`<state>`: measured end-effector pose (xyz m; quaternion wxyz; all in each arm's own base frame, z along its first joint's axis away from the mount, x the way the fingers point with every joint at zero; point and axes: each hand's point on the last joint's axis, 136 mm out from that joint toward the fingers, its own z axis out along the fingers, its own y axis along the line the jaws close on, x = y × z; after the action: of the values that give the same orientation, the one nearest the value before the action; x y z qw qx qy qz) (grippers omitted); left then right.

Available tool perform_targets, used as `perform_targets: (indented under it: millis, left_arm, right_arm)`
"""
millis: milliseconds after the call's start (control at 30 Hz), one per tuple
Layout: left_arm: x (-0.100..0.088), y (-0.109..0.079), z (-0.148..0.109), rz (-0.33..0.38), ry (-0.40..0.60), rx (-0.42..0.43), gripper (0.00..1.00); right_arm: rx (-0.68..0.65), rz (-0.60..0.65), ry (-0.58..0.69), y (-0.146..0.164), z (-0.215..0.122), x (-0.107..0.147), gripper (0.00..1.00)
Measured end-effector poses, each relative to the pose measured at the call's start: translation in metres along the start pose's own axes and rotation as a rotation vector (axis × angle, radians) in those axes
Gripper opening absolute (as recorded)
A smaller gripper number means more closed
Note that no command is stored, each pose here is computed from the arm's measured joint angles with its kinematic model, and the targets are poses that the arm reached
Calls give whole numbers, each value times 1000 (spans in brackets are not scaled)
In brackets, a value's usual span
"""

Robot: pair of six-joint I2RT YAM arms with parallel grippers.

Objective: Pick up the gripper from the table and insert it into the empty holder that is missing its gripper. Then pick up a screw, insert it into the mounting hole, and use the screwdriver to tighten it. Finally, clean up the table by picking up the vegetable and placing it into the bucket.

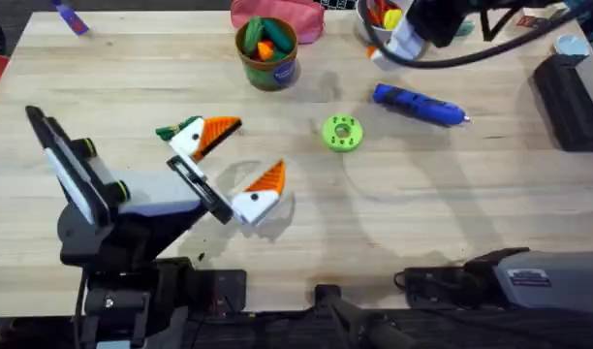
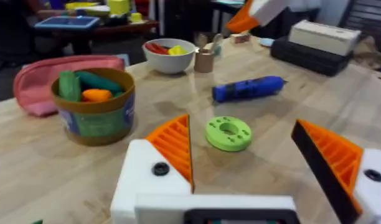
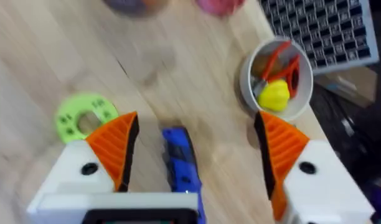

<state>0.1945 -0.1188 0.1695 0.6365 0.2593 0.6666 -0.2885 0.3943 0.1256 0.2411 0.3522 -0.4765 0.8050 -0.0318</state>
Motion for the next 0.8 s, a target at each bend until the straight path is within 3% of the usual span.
perform_targets:
  millis: [233,433,500,667,767,800]
  left_arm:
    - [2,14,-1,-85,1,-82,985]
    - [0,26,-10,-163,75,-201,985]
    - [-11,29,-17,-155,100,-256,985]
    - [-60,37,-40,-96,132,-412,985]
    - [-80,43,-51,-108,185,-486,985]
    - [-89,52,-54,-146,271,-537,985]
  right_arm:
    - [-32,166,-102,6,-19,-20,992]
    - [-37,335,-131,6,-31,-25,992]
    - [-37,398,-142,6,-36,-27,993]
    - [-28,509,-173,5,-53,-31,994]
    - [-29,540,-177,7,-63,-30,992]
    - [-33,581,-176,10,-69,-29,992]
